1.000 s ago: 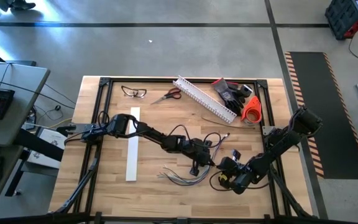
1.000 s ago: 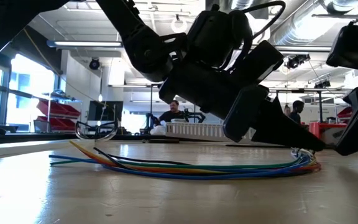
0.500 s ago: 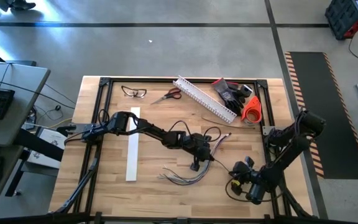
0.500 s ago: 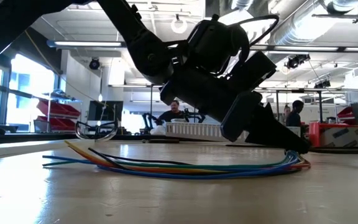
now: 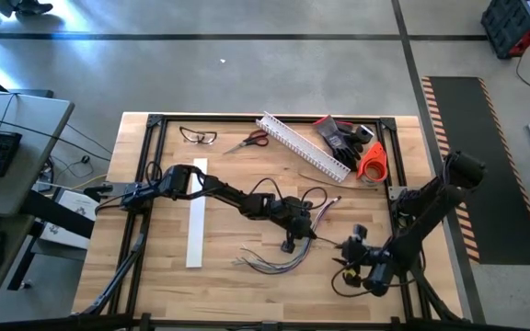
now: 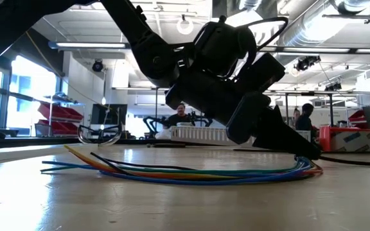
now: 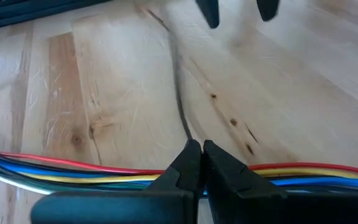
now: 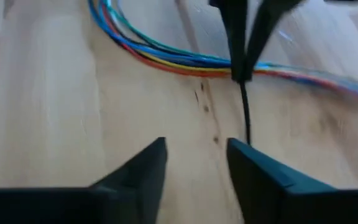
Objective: Ziptie cables
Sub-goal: Wrap the bottom black zip tie on the cable wires
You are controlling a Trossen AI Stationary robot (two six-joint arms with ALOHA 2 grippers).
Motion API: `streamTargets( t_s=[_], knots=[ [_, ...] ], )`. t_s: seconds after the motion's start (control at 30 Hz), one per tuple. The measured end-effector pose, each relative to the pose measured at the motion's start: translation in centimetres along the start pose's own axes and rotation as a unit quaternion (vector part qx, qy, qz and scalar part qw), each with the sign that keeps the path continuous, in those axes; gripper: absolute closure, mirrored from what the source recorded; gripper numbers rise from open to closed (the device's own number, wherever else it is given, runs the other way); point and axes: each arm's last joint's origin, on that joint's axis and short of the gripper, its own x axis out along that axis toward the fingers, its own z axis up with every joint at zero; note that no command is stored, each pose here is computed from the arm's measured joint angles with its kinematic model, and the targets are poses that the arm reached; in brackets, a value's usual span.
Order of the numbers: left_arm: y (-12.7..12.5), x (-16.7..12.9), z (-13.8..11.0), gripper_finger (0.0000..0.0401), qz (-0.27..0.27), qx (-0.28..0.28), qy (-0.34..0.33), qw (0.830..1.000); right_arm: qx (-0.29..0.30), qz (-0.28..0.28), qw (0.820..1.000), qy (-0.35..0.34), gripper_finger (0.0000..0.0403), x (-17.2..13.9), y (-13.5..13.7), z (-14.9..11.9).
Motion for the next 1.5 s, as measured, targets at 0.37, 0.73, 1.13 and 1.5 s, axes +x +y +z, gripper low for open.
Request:
streamTargets(
  t_s=[0.37, 0.73, 1.13, 1.5],
  knots=[
    [-0.1, 0.0, 0.1, 0.0401, -0.001, -0.006, -0.004, 1.0, -0.063, -0.09, 0.994, -0.001, 0.0193, 4.7, -1.0, 0.4],
    [1.1, -1.2, 1.7, 0.0392, 0.011, -0.007, -0.027, 1.0, -0.05, -0.105, 0.993, 0.0, 0.0296, 6.5, -1.3, 0.7],
    [1.3, -1.4, 1.4, 0.0293, -0.04, -0.014, -0.025, 0.999, -0.024, -0.107, 0.994, -0.002, 0.0357, 6.5, -1.3, 0.6],
    [0.7, -0.4, 0.6, 0.0288, -0.009, 0.024, -0.025, 0.999, -0.021, -0.106, 0.994, -0.005, 0.0375, 6.5, -1.3, 0.7]
  ],
)
